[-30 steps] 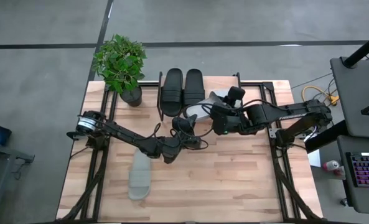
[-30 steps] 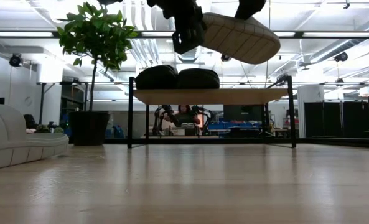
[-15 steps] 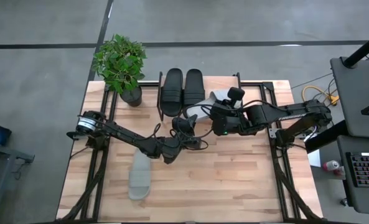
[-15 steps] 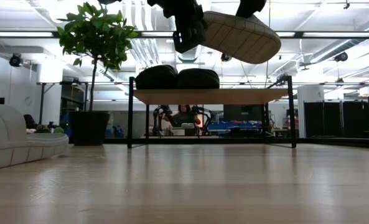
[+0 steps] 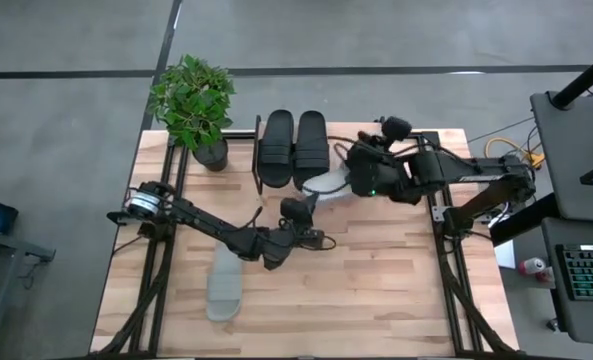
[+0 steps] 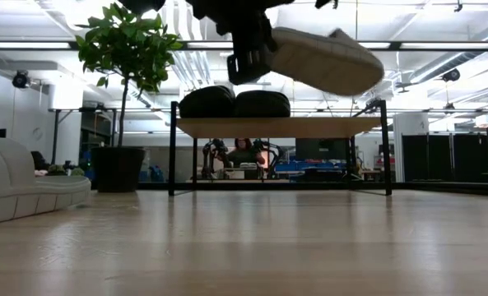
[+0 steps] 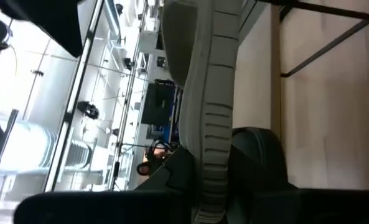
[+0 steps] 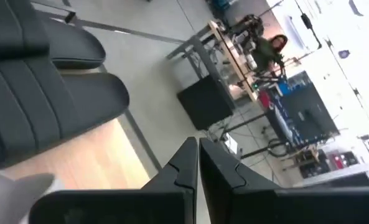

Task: Pick and place slides into the shelf
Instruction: Put the right gray slide on the shelf

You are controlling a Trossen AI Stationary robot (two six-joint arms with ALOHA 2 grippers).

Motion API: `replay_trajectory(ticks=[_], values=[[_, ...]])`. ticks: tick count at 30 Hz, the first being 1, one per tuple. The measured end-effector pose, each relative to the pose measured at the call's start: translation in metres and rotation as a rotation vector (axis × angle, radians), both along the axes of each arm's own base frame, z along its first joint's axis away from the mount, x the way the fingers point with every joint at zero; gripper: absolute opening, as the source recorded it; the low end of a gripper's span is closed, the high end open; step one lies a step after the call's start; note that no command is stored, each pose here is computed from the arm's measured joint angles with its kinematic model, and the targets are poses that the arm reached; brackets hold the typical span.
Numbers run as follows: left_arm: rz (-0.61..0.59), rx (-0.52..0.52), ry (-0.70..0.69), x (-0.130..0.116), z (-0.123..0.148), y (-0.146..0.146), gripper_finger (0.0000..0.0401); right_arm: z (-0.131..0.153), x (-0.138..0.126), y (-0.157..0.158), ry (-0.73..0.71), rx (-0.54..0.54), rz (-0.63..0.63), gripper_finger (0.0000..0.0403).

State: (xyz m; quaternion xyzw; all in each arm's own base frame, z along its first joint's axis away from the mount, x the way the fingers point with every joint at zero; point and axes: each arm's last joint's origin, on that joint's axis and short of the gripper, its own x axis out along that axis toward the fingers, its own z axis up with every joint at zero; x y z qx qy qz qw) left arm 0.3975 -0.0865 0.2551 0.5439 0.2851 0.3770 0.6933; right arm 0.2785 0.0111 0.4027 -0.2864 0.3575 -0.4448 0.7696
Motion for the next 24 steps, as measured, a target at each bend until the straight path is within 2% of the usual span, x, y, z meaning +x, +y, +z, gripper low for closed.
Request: replay_trajectory(ticks=[3, 7, 9, 12, 15, 19, 24], values=[[0.013, -0.005, -0.013, 0.000, 0.001, 0.001, 0.0032, 0.006, 0.002, 0.003, -0.022, 0.046, 0.040, 0.0007], [0.012, -0.002, -0.004, -0.001, 0.000, 0.001, 0.0032, 0.012, 0.002, 0.004, -0.069, 0.192, 0.124, 0.0008], [0.009, -0.003, -0.007, -0.001, 0.000, 0.001, 0.0032, 0.011, 0.002, 0.005, -0.064, 0.259, 0.167, 0.0009], [0.008, -0.004, -0.012, -0.001, 0.002, 0.001, 0.0032, 0.002, 0.003, 0.008, -0.017, 0.295, 0.193, 0.0020], [0.007, -0.002, -0.009, -0.001, 0.002, 0.001, 0.0032, -0.006, -0.002, 0.007, 0.054, 0.317, 0.173, 0.0049], [0.004, -0.002, -0.011, 0.000, 0.003, 0.002, 0.0032, -0.014, -0.004, 0.007, 0.119, 0.325, 0.143, 0.0109], [0.003, -0.005, -0.024, 0.001, 0.007, 0.001, 0.0032, -0.015, 0.000, 0.007, 0.111, 0.326, 0.143, 0.0187]])
